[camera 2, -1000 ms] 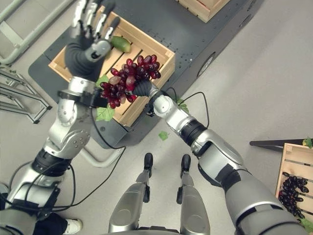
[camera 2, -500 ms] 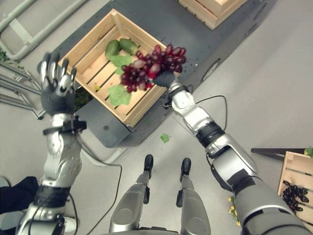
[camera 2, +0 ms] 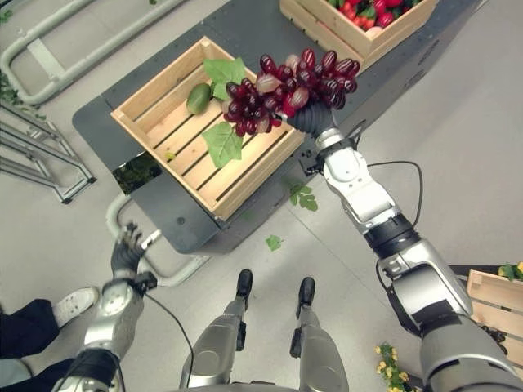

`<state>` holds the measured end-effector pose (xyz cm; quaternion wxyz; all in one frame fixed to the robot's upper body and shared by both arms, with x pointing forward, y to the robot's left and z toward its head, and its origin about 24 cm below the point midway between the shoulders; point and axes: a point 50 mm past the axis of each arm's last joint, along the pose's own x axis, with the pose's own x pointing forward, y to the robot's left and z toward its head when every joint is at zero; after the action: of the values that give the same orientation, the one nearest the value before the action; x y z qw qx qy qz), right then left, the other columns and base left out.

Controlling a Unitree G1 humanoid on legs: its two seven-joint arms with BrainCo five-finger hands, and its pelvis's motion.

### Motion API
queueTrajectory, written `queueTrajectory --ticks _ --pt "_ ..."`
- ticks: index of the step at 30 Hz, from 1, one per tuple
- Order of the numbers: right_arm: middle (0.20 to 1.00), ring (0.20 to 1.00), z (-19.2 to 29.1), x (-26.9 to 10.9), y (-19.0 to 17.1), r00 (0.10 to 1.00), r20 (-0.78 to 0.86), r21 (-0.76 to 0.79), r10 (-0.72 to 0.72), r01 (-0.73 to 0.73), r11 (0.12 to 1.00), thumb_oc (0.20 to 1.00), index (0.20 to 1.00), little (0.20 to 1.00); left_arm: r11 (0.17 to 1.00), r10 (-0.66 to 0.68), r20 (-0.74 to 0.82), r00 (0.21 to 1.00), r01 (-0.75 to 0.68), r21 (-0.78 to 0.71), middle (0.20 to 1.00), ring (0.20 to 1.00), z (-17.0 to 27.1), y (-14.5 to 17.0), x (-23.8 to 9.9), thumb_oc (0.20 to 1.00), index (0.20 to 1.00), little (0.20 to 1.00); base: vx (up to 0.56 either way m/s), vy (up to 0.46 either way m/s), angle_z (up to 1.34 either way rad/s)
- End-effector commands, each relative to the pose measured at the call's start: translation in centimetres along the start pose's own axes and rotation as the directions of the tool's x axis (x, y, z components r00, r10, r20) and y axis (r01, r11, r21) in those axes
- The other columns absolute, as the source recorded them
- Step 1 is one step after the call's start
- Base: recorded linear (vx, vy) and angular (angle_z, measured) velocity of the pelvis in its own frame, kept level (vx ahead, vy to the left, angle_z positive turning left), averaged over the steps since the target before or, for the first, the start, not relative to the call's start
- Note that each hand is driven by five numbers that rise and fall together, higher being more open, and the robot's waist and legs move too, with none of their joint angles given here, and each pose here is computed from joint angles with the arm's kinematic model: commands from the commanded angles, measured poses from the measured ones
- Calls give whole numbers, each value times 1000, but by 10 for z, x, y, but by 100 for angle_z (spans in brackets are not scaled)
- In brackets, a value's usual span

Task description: Pick up the fruits from the basket on one side to the basket on the other side

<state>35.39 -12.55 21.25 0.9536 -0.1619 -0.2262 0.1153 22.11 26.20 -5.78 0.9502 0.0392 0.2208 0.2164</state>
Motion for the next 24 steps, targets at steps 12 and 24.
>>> queueTrajectory --ticks 12,24 --pt "200 200 15 -44 -19 983 168 97 -78 62 993 200 200 200 911 197 -529 826 45 409 1000 1000 -125 34 -50 1000 1000 1000 50 55 -1" --pt "200 200 -36 -107 -48 972 -40 78 -230 232 969 200 200 200 869 132 -408 903 92 486 1000 1000 -102 24 -31 1000 1000 1000 53 58 -3"
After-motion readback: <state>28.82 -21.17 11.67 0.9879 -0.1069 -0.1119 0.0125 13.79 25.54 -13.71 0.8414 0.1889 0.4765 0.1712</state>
